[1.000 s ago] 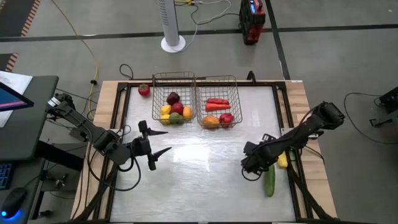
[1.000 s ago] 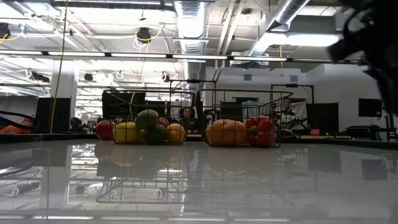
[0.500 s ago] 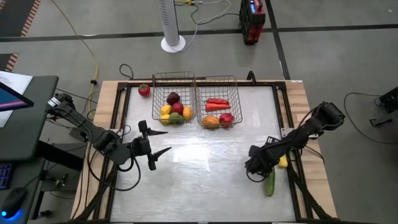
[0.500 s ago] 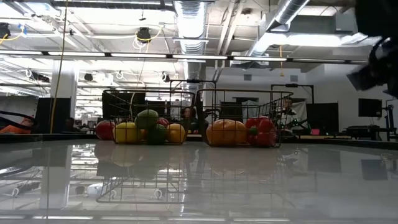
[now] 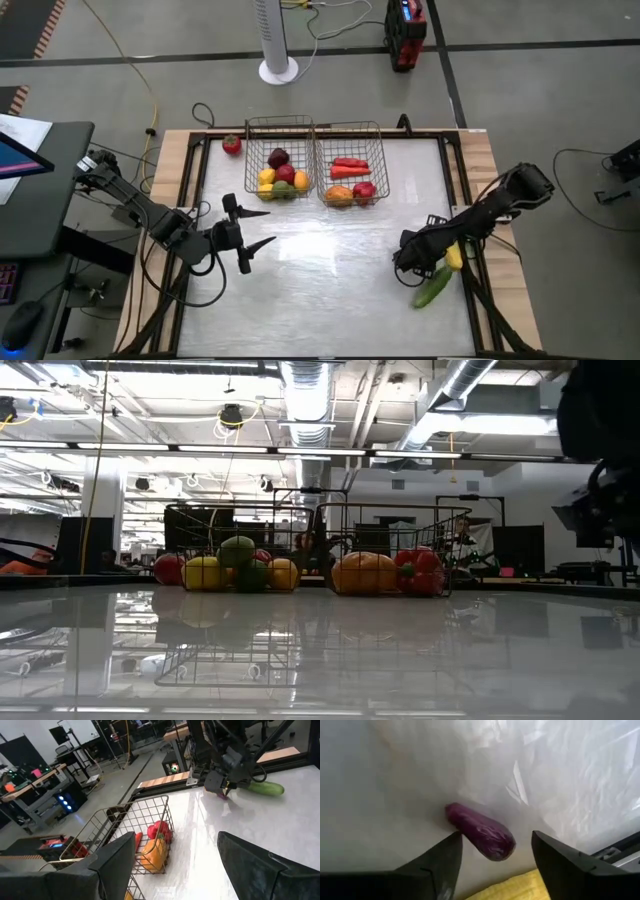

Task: Sort produce into baskets
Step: Put the eggplant into the right wire basket, then put the cucumber into the right wire basket

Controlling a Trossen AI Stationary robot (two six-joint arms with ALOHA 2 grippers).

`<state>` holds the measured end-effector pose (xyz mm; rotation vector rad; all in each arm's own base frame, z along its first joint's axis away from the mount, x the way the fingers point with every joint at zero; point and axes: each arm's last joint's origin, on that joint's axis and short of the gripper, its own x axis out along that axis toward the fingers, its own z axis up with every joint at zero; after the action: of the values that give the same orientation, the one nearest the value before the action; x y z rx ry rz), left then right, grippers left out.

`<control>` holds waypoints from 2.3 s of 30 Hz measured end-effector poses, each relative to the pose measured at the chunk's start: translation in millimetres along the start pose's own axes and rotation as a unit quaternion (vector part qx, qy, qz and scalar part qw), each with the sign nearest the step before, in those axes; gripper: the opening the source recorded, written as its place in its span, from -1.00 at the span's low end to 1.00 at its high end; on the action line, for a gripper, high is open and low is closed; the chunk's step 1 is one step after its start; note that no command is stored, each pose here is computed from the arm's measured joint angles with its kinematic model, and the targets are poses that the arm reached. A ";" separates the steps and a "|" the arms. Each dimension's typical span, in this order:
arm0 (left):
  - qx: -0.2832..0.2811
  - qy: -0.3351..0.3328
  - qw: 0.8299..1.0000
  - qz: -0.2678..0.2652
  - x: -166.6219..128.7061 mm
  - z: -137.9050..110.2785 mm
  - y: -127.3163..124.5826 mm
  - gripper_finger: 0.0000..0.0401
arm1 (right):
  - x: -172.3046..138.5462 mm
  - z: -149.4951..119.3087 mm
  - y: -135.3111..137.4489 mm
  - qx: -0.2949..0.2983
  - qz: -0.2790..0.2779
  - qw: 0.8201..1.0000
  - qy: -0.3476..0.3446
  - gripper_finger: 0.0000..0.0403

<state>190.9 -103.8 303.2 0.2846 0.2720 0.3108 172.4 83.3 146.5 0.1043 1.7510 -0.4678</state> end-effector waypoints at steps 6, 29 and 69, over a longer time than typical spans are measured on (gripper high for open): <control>0.000 0.000 1.000 0.000 0.0 0.0 0.0 0.35 | 2.2 5.0 -3.5 -0.003 0.009 1.000 0.000 -0.16; 0.006 0.000 1.000 0.000 0.0 0.0 0.0 0.35 | -121.0 54.8 -48.2 0.048 -0.185 0.960 -0.203 -0.68; 0.000 0.001 1.000 -0.014 0.0 -0.4 -0.8 0.35 | -139.2 16.7 29.1 0.055 0.062 0.970 -0.230 0.57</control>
<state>191.0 -104.5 302.6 0.2798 0.2778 0.2834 230.1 129.1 269.3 0.1695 1.2548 -0.4550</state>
